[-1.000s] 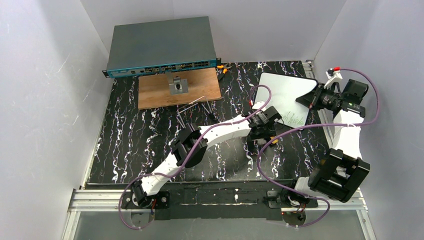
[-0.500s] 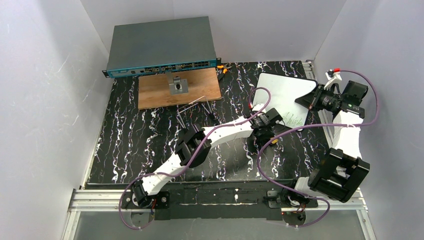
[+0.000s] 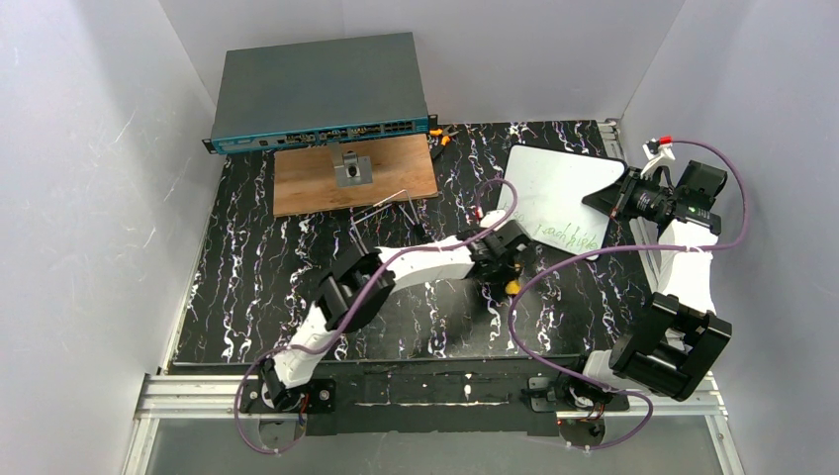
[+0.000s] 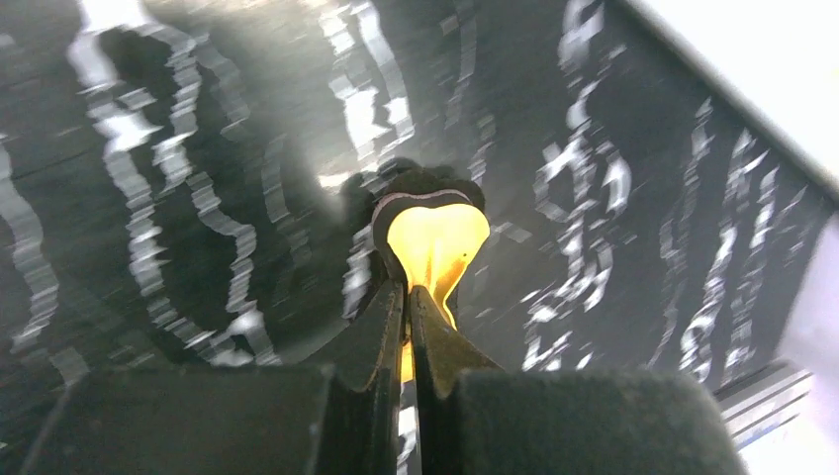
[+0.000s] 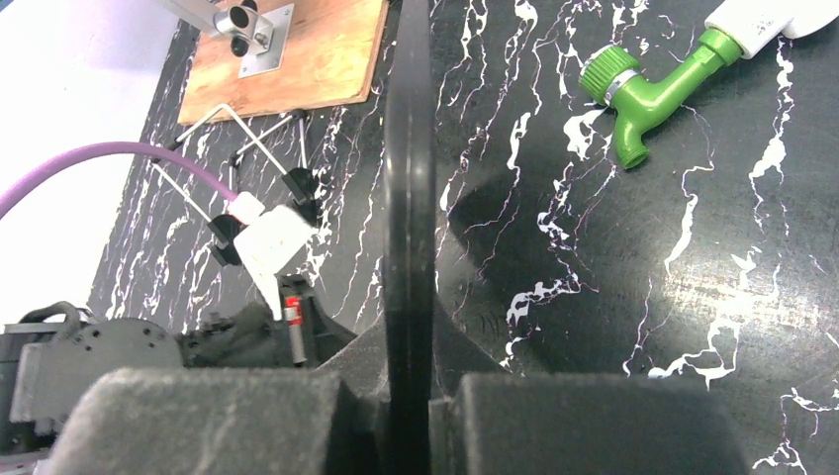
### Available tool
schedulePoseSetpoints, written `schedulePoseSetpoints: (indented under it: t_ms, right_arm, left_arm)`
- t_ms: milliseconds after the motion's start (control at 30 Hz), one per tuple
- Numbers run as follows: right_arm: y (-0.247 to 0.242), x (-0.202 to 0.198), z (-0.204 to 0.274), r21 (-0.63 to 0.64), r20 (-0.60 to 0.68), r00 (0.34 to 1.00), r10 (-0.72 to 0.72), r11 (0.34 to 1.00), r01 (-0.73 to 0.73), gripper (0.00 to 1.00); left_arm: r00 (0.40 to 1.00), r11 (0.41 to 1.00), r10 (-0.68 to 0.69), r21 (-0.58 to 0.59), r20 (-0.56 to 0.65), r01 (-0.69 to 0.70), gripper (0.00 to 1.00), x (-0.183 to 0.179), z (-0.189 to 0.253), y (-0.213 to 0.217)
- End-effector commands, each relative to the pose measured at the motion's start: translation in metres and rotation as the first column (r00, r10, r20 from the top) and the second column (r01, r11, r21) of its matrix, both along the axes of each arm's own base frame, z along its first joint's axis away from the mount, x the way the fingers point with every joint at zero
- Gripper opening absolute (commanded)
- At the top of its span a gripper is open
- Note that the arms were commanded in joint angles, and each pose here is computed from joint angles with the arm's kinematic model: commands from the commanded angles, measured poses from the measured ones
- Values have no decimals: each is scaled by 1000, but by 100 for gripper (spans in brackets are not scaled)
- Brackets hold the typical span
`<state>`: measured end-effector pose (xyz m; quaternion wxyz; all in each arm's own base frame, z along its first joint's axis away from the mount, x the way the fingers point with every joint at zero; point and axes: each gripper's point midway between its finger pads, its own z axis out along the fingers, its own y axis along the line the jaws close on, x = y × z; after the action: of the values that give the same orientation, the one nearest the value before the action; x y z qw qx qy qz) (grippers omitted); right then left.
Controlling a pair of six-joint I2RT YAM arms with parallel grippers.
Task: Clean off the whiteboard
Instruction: Pick up the whiteboard eraser from the center of the board.
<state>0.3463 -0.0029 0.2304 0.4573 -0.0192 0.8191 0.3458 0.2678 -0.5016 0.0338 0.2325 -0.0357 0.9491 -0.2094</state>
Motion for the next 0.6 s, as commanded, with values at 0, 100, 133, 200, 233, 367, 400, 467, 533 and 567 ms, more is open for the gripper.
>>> schedulePoseSetpoints:
  t_ms: [0,100,133,200,233,367,400,467,533,567]
  right_arm:
    - [8,-2,26,9,103,993,56,998,-57,1]
    - [9,-4,25,17,100,993,65,998,-67,1]
    - [11,-4,25,20,98,993,70,997,-72,1]
    - [15,-5,23,29,94,992,86,996,-89,1]
    - [18,-6,22,38,89,991,98,994,-102,1]
    - [31,-10,20,50,78,984,160,985,-165,1]
    - [34,-11,19,52,78,982,172,983,-176,1]
    - [38,-14,19,59,80,979,189,979,-194,1]
    - [42,-17,19,63,83,976,200,977,-206,1]
    - [44,-18,19,63,85,975,206,975,-211,1]
  left_arm:
    - [984,985,-169,-32,50,171,0,-13,49,38]
    - [957,956,-290,-38,28,291,0,-37,58,74]
    - [947,946,-322,-24,3,322,0,-46,56,89]
    - [922,923,-382,35,-66,384,0,-65,50,126]
    - [915,915,-389,69,-106,397,0,-74,41,147]
    - [883,885,-443,82,-158,458,0,-97,31,197]
    - [877,878,-453,93,-163,470,0,-101,26,206]
    - [876,873,-453,114,-165,473,1,-104,20,219]
    - [877,869,-453,139,-161,475,4,-105,15,227]
    - [877,867,-452,151,-161,474,5,-104,13,229]
